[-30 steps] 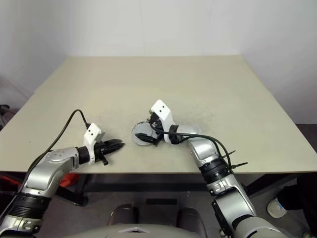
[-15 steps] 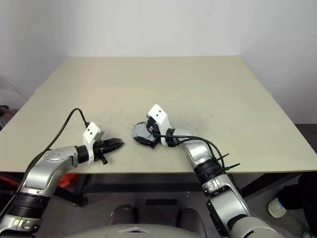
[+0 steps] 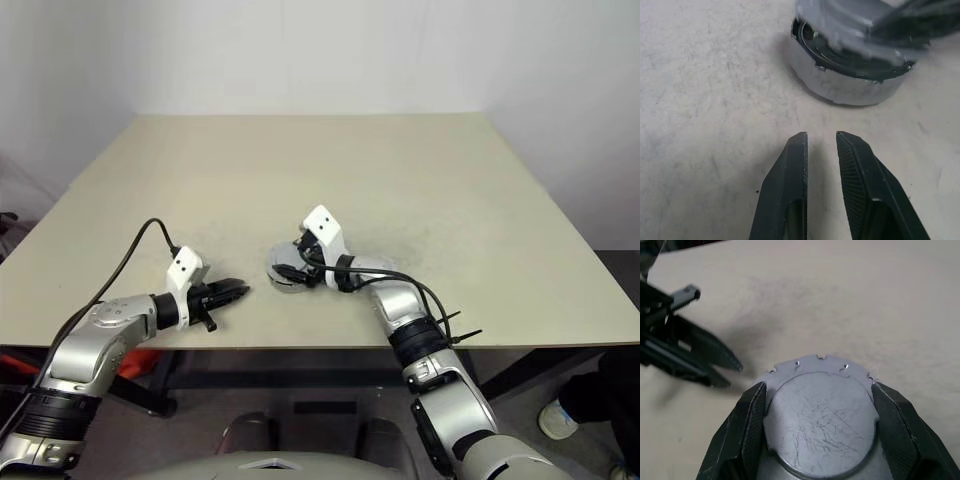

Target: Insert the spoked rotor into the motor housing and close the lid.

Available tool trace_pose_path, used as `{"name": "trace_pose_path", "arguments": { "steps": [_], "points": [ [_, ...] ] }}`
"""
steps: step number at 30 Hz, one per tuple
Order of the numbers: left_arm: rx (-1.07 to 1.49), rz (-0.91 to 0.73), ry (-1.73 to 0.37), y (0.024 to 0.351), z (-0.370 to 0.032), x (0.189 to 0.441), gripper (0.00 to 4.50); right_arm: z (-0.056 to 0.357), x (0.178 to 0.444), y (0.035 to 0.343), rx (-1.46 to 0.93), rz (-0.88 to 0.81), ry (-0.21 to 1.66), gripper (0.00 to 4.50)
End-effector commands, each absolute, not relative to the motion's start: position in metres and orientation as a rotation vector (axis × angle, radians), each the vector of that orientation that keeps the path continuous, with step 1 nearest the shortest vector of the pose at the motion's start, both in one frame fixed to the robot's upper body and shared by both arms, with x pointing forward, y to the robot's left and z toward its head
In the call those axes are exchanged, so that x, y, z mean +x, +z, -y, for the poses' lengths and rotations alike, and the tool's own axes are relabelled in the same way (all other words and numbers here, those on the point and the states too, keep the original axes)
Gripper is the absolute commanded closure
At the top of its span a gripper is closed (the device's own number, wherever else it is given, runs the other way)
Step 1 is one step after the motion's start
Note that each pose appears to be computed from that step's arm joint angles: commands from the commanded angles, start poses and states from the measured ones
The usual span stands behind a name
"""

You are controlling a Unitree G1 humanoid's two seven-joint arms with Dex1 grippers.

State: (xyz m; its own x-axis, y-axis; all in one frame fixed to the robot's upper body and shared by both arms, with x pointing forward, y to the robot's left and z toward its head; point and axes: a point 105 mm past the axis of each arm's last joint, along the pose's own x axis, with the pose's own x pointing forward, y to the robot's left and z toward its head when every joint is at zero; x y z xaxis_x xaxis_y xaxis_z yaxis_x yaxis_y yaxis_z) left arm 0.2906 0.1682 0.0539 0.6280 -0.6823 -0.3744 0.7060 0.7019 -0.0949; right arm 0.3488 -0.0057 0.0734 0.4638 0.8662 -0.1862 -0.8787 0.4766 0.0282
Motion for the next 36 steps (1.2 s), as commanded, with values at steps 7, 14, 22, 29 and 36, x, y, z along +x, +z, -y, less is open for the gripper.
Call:
{"name": "trace_pose_path", "arguments": {
  "steps": [7,14,22,29,36],
  "points": [
    [0.09,-0.371,-0.782,0.063,-0.174,0.293,3.5,0.003,0.355,0.08,-0.107,-0.133,1.076,1.3],
    [0.092,-0.374,-0.774,0.063,-0.176,0.292,3.5,0.008,0.353,0.07,-0.124,-0.164,1.086,1.3],
    [0.094,-0.373,-0.771,0.062,-0.175,0.291,3.5,0.01,0.351,0.061,-0.149,-0.186,1.089,1.3],
    [0.095,-0.369,-0.768,0.063,-0.174,0.291,3.5,0.008,0.348,0.052,-0.179,-0.207,1.104,1.3],
    [0.081,-0.366,-0.765,0.064,-0.173,0.292,3.5,0.018,0.348,0.027,-0.255,-0.324,1.076,1.3]
  ]
}}
